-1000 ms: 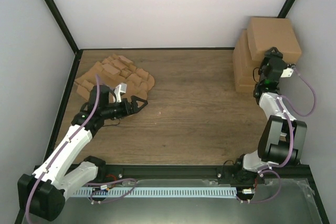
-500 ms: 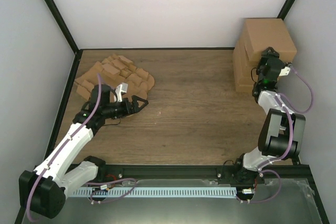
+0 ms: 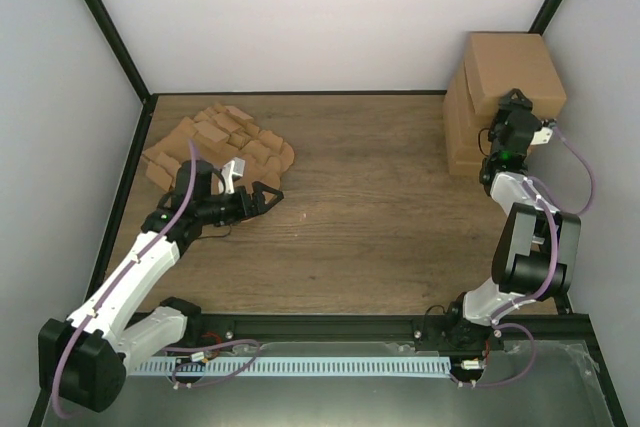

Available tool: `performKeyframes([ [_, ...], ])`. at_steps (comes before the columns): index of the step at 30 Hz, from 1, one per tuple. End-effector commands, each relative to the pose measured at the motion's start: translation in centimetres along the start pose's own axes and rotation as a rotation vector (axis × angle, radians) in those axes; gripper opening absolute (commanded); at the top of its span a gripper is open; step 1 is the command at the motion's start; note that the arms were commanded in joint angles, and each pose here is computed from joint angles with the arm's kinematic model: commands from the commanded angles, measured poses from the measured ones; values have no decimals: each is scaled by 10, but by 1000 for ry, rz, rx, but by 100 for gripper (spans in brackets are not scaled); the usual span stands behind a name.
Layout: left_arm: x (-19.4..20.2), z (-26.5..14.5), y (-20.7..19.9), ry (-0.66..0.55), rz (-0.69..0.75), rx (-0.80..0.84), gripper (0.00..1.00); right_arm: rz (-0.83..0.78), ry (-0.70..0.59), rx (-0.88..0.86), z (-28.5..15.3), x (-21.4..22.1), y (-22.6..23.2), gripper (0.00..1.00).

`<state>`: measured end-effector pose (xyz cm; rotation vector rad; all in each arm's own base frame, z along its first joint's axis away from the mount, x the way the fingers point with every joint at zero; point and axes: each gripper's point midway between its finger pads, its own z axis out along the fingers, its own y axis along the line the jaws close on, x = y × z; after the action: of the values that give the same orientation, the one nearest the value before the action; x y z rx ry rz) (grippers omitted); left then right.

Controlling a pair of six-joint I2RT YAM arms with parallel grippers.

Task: Fold the paper box

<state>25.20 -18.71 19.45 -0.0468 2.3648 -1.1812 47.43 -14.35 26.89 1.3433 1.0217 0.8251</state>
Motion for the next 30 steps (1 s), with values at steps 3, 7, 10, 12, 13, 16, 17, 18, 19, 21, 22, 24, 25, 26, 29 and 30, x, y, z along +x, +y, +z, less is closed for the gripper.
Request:
performKeyframes([
  [3,2,2,-1,4,18,19,100,4,-42,-40,2,-11,9,40],
  [7,2,1,-1,6,16,17,100,2,-42,-5,3,-10,2,66],
  [10,1,1,-2,5,15,20,100,5,-35,106,9,-9,-7,85],
  [12,1,0,-4,4,16,22,100,9,-36,278,11,-8,-21,99],
  [13,2,0,-3,3,15,20,100,0,-41,340,10,-8,-23,100],
  [16,2,0,-2,1,8,20,100,6,-66,434,0,-10,-30,100],
  [17,3,0,-3,2,7,22,100,14,-71,431,-2,-11,-30,100],
  [18,3,0,-3,4,4,24,100,15,-75,435,-5,-12,-30,100],
  [19,4,-1,-3,4,4,28,100,14,-77,440,-8,-12,-28,100],
  [21,4,-2,-4,1,5,29,100,11,-77,459,-12,-14,-24,100],
  [22,4,-3,-4,-1,6,28,100,7,-76,465,-14,-14,-21,100],
  [24,4,-4,-4,-5,7,22,100,1,-76,493,-20,-16,-19,100],
  [25,4,-4,-3,-4,6,20,100,3,-81,518,-25,-17,-20,100],
  [26,4,-4,-3,-3,5,18,100,7,-82,543,-30,-18,-22,100],
  [29,4,-5,-2,-4,4,13,100,8,-58,601,-50,-16,-26,100],
  [30,4,-5,-2,-7,5,10,100,-4,-35,602,-55,-13,-22,100],
])
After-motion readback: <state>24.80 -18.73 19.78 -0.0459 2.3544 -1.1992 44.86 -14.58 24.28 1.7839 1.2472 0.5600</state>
